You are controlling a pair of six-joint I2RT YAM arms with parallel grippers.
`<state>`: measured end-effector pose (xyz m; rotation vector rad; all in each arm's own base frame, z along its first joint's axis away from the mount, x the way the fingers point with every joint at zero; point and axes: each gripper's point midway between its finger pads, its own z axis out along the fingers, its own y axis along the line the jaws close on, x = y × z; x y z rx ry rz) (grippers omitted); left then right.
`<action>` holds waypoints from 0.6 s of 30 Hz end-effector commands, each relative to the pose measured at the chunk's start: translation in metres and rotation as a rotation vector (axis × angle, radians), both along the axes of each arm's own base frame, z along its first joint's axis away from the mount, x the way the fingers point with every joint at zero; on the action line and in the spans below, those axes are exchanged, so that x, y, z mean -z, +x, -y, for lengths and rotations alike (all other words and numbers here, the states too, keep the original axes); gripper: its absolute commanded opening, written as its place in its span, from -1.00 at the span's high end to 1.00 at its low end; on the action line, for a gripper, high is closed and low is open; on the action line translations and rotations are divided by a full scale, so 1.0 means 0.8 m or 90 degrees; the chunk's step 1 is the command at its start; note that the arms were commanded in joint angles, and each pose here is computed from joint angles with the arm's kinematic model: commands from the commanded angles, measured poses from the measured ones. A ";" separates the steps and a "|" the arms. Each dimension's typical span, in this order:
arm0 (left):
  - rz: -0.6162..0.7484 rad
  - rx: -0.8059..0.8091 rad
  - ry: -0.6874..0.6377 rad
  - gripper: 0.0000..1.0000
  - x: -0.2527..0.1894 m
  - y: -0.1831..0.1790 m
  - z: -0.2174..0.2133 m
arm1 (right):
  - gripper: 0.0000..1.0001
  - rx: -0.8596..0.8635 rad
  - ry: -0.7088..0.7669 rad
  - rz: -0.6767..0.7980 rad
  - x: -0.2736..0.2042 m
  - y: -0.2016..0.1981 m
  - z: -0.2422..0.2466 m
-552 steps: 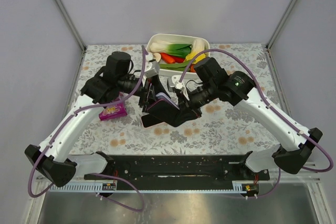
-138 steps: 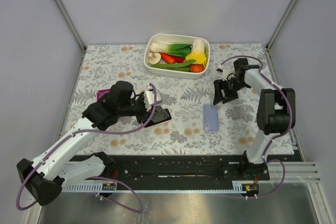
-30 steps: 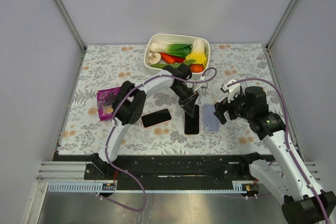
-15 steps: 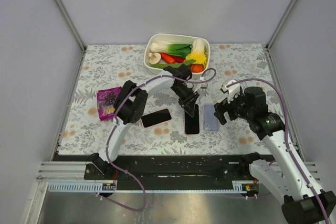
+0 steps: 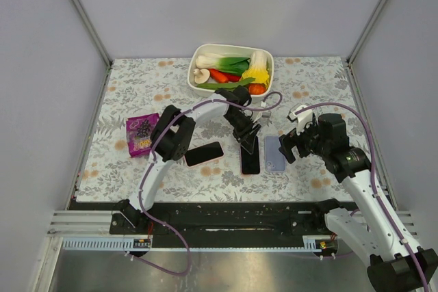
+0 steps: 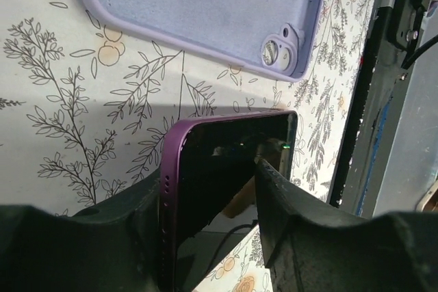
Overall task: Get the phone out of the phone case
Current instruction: Place the phone at the center of the board.
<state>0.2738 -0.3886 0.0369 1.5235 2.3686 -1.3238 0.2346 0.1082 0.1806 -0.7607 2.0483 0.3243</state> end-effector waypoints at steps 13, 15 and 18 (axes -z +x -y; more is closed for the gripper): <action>0.141 -0.040 0.054 -0.39 0.034 0.051 -0.004 | -0.96 -0.006 0.010 0.004 -0.005 -0.001 -0.003; 0.143 -0.041 0.055 -0.42 0.035 0.051 -0.005 | -0.96 -0.006 0.011 0.005 -0.005 -0.001 -0.003; 0.145 -0.040 0.056 -0.43 0.036 0.051 -0.005 | -0.96 -0.005 0.011 0.006 -0.006 -0.002 -0.002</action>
